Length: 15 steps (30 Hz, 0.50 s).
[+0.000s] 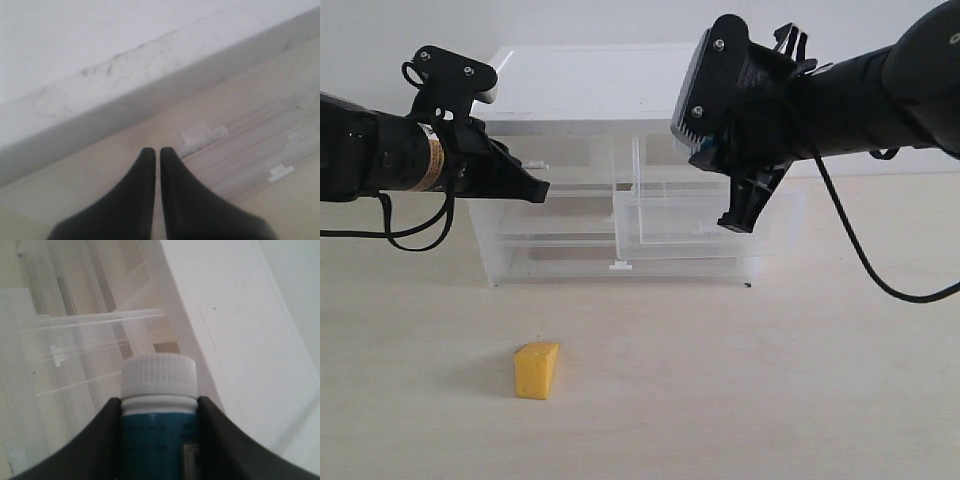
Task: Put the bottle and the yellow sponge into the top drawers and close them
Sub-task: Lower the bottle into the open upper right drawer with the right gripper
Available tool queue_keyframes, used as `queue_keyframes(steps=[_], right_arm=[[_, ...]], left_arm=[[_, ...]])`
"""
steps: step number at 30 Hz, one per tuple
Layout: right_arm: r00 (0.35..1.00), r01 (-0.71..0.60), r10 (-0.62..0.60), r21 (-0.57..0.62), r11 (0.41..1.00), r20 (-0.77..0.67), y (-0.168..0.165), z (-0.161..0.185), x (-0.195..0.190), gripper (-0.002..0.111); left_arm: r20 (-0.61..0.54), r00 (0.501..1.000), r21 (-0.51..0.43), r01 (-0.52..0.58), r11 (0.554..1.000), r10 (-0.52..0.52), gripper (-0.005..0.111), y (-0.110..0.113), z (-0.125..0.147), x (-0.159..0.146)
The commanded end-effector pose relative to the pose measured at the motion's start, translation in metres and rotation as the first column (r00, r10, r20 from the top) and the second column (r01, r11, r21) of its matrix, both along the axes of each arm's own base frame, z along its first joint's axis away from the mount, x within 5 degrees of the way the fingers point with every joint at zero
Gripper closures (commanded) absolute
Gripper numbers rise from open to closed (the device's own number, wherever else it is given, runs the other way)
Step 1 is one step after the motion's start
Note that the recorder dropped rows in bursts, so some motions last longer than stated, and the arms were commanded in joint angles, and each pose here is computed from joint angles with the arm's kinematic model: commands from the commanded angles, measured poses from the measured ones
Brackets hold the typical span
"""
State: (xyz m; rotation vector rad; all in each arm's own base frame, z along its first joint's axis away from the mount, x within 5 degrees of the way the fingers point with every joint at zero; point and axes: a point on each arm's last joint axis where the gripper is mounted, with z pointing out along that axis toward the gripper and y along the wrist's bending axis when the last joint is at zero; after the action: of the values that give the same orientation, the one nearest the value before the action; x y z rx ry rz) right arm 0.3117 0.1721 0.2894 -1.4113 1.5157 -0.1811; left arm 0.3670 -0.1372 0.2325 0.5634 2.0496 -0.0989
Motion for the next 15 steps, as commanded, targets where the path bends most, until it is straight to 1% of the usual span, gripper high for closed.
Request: queue_keyframes(steps=[1,4,15], right_arm=[[1.0,0.011,-0.011,-0.01,1.0,-0.013,-0.0001,-0.0075,0.0053,0.108],[1.0,0.013,-0.014,-0.016,1.0,-0.022,0.0006,-0.0121,0.0074,0.108],[0.999,0.023,-0.023,-0.002,1.0,-0.029,0.0007,-0.0119,0.0075,0.108]], left_arm=[[-0.006,1.0,-0.009,0.016,1.0,-0.016,0.103,-0.001,0.0004,-0.0012],[-0.005,1.0,-0.008,0.014,1.0,-0.014,0.103,-0.0009,0.0004,-0.0012],[-0.005,1.0,-0.008,0.014,1.0,-0.014,0.103,-0.0009,0.0004,-0.0012]])
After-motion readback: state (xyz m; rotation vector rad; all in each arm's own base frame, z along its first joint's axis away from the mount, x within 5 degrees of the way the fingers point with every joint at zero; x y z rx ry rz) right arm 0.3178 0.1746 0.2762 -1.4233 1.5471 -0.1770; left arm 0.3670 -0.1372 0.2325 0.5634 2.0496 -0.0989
